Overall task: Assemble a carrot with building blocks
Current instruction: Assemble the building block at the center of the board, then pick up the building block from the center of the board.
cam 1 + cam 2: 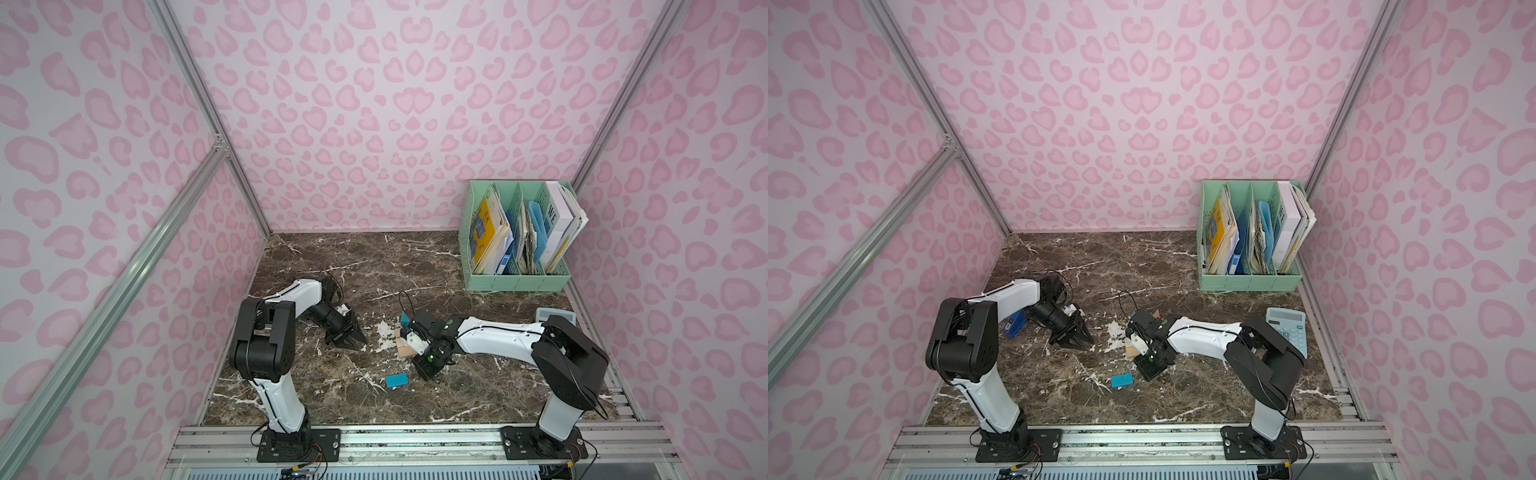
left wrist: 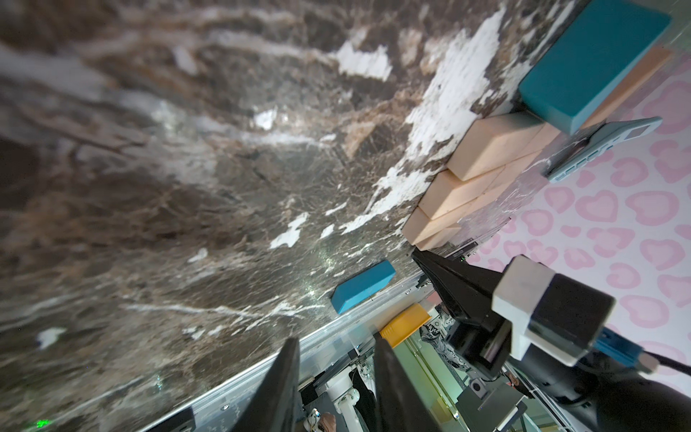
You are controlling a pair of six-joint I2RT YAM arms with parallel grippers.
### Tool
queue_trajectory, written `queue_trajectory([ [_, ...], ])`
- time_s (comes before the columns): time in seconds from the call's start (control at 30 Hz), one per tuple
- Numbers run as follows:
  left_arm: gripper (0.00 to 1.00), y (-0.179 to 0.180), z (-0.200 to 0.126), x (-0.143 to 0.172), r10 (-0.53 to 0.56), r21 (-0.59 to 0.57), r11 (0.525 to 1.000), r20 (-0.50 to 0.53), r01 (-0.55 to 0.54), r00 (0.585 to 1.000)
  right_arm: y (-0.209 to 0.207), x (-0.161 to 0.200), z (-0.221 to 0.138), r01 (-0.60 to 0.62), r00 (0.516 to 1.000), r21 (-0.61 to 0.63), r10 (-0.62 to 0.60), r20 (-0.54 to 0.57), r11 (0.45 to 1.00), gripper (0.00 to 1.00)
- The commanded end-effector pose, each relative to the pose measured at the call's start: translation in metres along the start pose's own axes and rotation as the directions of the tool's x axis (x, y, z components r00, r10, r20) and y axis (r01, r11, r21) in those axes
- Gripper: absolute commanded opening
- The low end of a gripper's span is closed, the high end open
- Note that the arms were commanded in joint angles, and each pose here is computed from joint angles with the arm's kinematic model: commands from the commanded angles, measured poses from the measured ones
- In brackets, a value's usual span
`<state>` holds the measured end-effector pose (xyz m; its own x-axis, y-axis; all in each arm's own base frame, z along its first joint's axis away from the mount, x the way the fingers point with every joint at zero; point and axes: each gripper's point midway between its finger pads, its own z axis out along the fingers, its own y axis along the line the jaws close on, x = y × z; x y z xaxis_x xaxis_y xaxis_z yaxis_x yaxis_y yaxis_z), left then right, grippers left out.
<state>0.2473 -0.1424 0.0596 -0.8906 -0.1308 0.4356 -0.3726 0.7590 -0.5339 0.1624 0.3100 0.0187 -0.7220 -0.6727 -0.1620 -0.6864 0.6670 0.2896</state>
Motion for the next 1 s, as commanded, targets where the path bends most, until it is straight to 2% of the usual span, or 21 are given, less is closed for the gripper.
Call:
queue_trajectory([
  [0.0,0.35,-0.002,-0.001,0.002,0.000,0.008,1.000,-0.013,0.000,1.000,-0.005,0.000,-0.001,0.000,1.000,0.020,0.000,-0.009,1.000,0.00],
  [0.37,0.35,-0.002,-0.001,0.001,-0.002,0.006,1.000,-0.013,0.002,1.000,-0.010,-0.006,-0.003,0.011,1.000,0.033,-0.011,-0.007,0.999,0.00],
  [0.53,0.35,0.000,0.001,0.002,-0.006,0.005,1.000,-0.015,0.006,1.000,-0.007,-0.014,-0.013,0.014,0.999,0.030,-0.014,0.029,0.999,0.00],
  [0.63,0.35,0.000,0.001,0.002,-0.006,0.006,1.000,-0.018,0.007,1.000,0.008,-0.016,-0.021,0.037,0.998,-0.029,-0.035,0.043,0.999,0.00],
  [0.67,0.36,0.000,0.001,0.002,-0.006,0.005,1.000,-0.017,0.006,1.000,0.016,-0.016,-0.025,0.059,0.997,-0.048,-0.056,0.057,0.997,0.08],
  [0.73,0.36,0.001,0.002,0.002,-0.007,0.004,1.000,-0.018,0.007,1.000,0.027,-0.018,-0.032,0.092,0.992,-0.047,-0.087,0.088,0.995,0.32],
  [0.83,0.37,0.003,0.003,0.002,-0.011,-0.004,1.000,-0.019,0.011,1.000,0.041,-0.025,-0.041,0.104,0.989,-0.047,-0.098,0.110,0.993,0.61],
  [0.87,0.38,0.005,0.003,0.002,-0.015,-0.011,1.000,-0.020,0.015,1.000,0.044,-0.027,-0.041,0.091,0.991,-0.045,-0.087,0.102,0.995,0.79],
  [0.9,0.38,0.007,0.003,0.002,-0.019,-0.022,1.000,-0.018,0.019,1.000,0.048,-0.030,-0.041,0.080,0.993,-0.049,-0.075,0.089,0.996,0.94],
  [0.93,0.39,0.011,0.002,0.001,-0.030,-0.043,0.999,-0.012,0.030,0.999,0.052,-0.029,-0.036,0.068,0.996,-0.061,-0.065,0.056,0.996,0.98],
  [0.97,0.39,0.016,0.001,0.001,-0.046,-0.067,0.997,-0.006,0.045,0.999,0.057,-0.030,-0.032,0.065,0.998,-0.054,-0.063,0.027,0.996,0.98],
])
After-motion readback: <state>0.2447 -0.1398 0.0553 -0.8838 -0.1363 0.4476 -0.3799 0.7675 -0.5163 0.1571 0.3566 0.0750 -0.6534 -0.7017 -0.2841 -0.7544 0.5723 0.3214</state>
